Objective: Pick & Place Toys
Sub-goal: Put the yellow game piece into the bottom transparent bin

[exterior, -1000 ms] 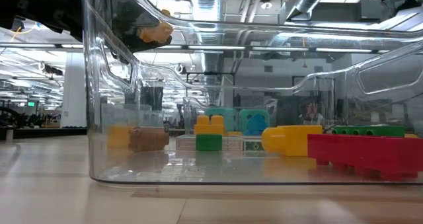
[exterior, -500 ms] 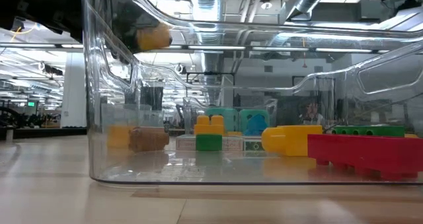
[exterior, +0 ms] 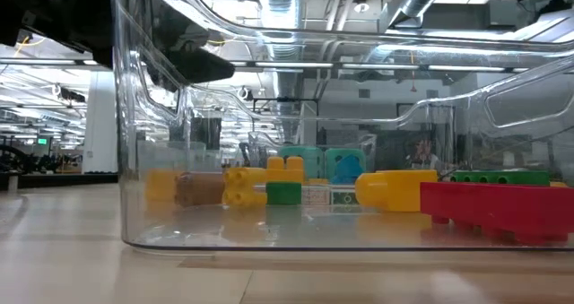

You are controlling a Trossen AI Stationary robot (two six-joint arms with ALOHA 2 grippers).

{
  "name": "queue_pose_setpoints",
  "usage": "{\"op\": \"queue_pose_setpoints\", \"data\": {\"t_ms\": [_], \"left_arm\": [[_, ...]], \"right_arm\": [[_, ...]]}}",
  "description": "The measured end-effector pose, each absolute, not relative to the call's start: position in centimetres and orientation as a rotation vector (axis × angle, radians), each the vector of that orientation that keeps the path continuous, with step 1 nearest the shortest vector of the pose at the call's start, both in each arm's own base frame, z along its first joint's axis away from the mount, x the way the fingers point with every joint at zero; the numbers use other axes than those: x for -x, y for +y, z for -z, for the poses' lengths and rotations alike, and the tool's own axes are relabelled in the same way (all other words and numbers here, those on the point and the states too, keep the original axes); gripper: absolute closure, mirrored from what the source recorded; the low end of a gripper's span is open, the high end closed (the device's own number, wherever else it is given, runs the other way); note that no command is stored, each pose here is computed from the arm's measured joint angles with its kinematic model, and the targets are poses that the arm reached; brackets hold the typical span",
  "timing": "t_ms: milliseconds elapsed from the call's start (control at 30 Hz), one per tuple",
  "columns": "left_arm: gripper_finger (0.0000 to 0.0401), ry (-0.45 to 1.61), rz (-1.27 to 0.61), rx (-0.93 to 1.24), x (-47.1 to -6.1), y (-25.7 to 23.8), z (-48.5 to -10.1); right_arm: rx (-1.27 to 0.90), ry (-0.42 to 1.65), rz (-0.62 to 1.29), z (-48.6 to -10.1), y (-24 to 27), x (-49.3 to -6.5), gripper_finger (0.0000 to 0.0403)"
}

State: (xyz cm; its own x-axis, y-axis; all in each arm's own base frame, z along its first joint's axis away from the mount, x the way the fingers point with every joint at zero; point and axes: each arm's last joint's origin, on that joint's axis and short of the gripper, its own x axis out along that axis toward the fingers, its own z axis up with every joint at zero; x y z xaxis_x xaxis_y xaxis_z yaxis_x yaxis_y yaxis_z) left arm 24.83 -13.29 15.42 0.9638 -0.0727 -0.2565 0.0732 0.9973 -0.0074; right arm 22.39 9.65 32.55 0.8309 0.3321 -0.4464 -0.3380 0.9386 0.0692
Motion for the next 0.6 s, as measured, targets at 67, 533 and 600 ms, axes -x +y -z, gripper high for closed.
{"op": "queue_pose_setpoints", "data": {"t_ms": [67, 533, 600], "left_arm": [[0.0104, 0.247, 0.081, -0.023, -24.7, -13.3, -15.8], [0.0112, 0.408, 0.017, -0.068, -20.5, -13.1, -18.4], [0.0111, 0.467, -0.001, -0.043, -19.9, -12.8, -18.1]], "right_arm": [[0.013, 0.471, -0.355, -32.6, 9.7, -22.4, 0.0005], [0.001, 0.485, -0.353, -32.5, 9.7, -22.3, 0.0005], [0.001, 0.485, -0.353, -32.5, 9.7, -22.3, 0.0005]]}}
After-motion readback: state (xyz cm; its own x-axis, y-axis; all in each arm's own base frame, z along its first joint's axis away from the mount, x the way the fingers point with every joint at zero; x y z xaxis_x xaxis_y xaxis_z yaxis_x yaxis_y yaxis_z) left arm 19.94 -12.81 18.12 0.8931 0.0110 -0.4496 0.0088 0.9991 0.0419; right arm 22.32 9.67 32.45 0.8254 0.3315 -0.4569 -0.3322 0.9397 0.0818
